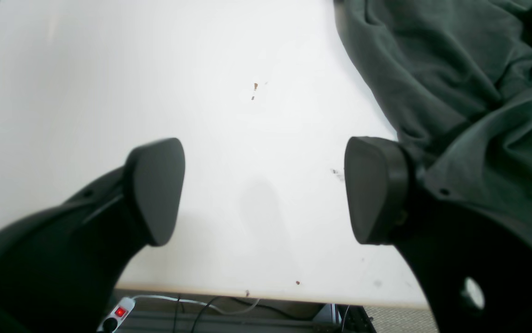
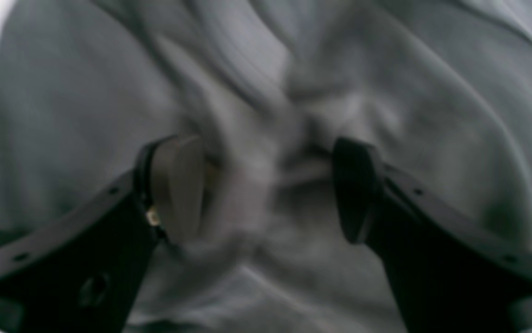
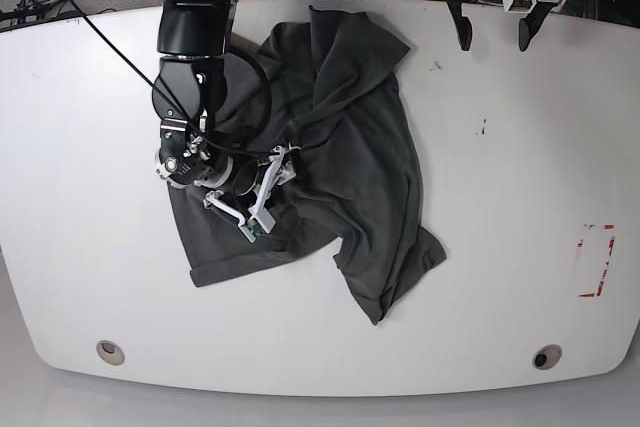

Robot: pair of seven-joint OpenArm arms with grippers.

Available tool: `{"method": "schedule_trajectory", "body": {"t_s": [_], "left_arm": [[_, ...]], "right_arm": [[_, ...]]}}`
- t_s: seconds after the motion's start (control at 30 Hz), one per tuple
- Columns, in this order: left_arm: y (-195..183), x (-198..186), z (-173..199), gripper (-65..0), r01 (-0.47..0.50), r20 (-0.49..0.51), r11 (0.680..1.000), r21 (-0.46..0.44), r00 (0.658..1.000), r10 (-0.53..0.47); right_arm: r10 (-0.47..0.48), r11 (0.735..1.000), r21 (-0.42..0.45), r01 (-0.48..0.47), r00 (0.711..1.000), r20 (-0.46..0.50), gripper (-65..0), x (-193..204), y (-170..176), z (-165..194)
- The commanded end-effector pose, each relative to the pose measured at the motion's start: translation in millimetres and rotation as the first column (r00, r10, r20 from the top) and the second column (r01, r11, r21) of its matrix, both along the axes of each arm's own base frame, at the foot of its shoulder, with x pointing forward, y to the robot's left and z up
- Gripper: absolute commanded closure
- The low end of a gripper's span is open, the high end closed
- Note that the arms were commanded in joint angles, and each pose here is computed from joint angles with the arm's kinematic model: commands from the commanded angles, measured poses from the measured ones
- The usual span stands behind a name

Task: Fold the T-shirt properly
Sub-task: 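Lower the right gripper onto the crumpled grey shirt and pinch a fold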

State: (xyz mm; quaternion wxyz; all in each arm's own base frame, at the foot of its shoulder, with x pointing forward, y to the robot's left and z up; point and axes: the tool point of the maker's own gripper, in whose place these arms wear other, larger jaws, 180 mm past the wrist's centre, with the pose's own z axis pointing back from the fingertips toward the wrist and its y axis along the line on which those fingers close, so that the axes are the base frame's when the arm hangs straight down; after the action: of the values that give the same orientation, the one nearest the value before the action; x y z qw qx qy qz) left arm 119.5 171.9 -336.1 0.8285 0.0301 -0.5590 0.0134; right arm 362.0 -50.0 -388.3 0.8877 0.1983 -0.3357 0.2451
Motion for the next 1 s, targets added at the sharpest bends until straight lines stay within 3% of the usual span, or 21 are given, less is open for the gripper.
{"method": "schedule_trajectory", "body": {"t_s": [0.0,0.2,0.4,0.5,0.63,0.73,0.97], "left_arm": [[0,3,9,-50.4,0.005,0.038,1.0,0.005,0.999,-0.005],[-4,4,8,-50.4,0.059,0.024,0.994,0.088,0.998,-0.061],[-8,4,8,-50.4,0.087,0.018,0.989,0.122,0.996,-0.089],[-8,7,9,-50.4,0.086,0.027,0.988,0.124,0.996,-0.09],[-7,11,10,-50.4,0.086,0.038,0.988,0.129,0.995,-0.091],[-7,12,11,-50.4,0.085,0.042,0.988,0.129,0.995,-0.091],[-8,13,11,-50.4,0.087,0.045,0.988,0.129,0.995,-0.093]], "right_arm": [[-0.001,0.999,0.041,-0.001,0.999,0.051,-41.5,13,5,17],[0.005,0.998,0.069,-0.003,1.0,-0.018,-41.5,4,15,-2],[0.006,0.997,0.082,-0.005,1.0,-0.019,-40.6,4,19,-2],[0.006,0.996,0.084,-0.005,1.0,-0.017,-33.9,4,20,-1],[0.011,0.995,0.102,-0.01,1.0,-0.014,-19.0,5,28,2],[0.012,0.995,0.104,-0.011,1.0,-0.006,-13.0,8,29,5],[0.009,0.995,0.104,-0.013,0.999,0.035,-11.1,13,29,18]]}}
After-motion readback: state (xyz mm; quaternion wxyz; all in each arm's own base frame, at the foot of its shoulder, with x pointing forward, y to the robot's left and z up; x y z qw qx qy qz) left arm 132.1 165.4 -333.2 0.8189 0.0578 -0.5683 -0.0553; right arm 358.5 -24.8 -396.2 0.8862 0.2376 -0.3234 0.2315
